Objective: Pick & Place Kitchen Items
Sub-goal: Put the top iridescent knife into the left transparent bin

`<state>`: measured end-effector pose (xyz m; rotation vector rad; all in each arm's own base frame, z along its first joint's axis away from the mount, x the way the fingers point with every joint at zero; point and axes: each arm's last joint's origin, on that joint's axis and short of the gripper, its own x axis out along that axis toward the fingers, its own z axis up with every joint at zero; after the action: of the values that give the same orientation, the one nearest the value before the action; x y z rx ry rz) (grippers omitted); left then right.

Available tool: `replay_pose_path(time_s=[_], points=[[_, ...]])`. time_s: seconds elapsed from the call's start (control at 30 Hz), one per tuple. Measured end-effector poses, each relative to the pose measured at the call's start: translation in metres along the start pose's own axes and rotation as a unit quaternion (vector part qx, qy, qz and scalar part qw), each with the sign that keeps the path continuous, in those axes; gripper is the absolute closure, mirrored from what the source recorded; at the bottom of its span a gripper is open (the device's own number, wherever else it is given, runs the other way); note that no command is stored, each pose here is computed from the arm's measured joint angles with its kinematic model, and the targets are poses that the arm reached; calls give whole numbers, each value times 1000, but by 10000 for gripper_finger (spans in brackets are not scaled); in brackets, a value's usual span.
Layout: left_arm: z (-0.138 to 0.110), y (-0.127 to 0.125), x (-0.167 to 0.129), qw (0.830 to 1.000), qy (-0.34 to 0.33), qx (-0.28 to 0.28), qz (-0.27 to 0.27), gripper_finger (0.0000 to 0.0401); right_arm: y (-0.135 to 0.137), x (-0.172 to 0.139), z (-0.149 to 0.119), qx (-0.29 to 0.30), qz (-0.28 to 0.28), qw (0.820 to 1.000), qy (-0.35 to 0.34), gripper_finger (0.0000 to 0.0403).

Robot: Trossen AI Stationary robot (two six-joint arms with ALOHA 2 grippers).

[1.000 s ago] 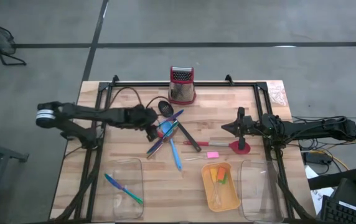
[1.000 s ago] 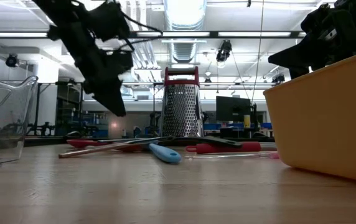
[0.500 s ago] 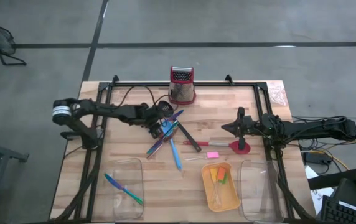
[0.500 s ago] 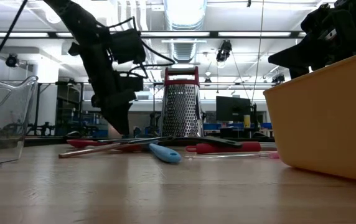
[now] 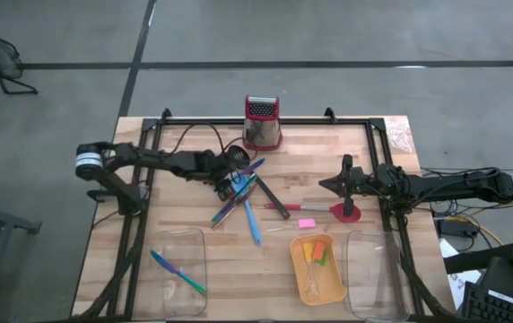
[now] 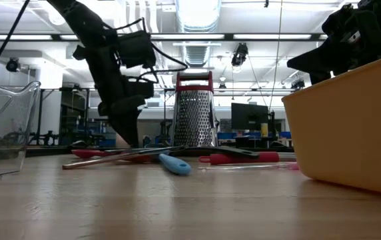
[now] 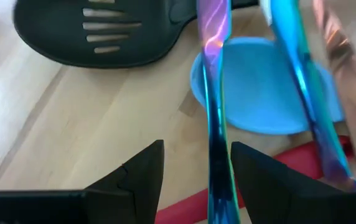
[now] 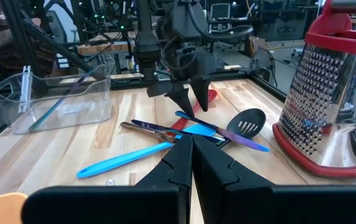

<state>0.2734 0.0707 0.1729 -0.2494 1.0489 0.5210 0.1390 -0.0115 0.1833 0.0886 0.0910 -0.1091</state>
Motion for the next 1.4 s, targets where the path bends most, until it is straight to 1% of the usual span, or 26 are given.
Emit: replay_pose_path(time_s=[0.13, 0.3, 0.53, 1.1, 1.3, 1.4], points=[[1, 1, -5, 1000, -8, -2, -3, 209, 0, 0, 0, 0, 0, 1000, 0, 394], [-1, -2, -2, 999, 8, 0, -36, 209, 0, 0, 0, 0, 0, 1000, 0, 394], [-4, -2, 6, 999, 25, 10, -30, 210, 0, 0, 0, 0, 0, 1000, 0, 394], [-5, -3, 11, 999, 31, 29, -28, 211, 0, 0, 0, 0, 0, 1000, 0, 394], [-5, -3, 14, 999, 34, 27, -26, 211, 0, 0, 0, 0, 0, 1000, 0, 394], [-5, -3, 14, 999, 34, 27, -26, 217, 0, 0, 0, 0, 0, 1000, 0, 394]])
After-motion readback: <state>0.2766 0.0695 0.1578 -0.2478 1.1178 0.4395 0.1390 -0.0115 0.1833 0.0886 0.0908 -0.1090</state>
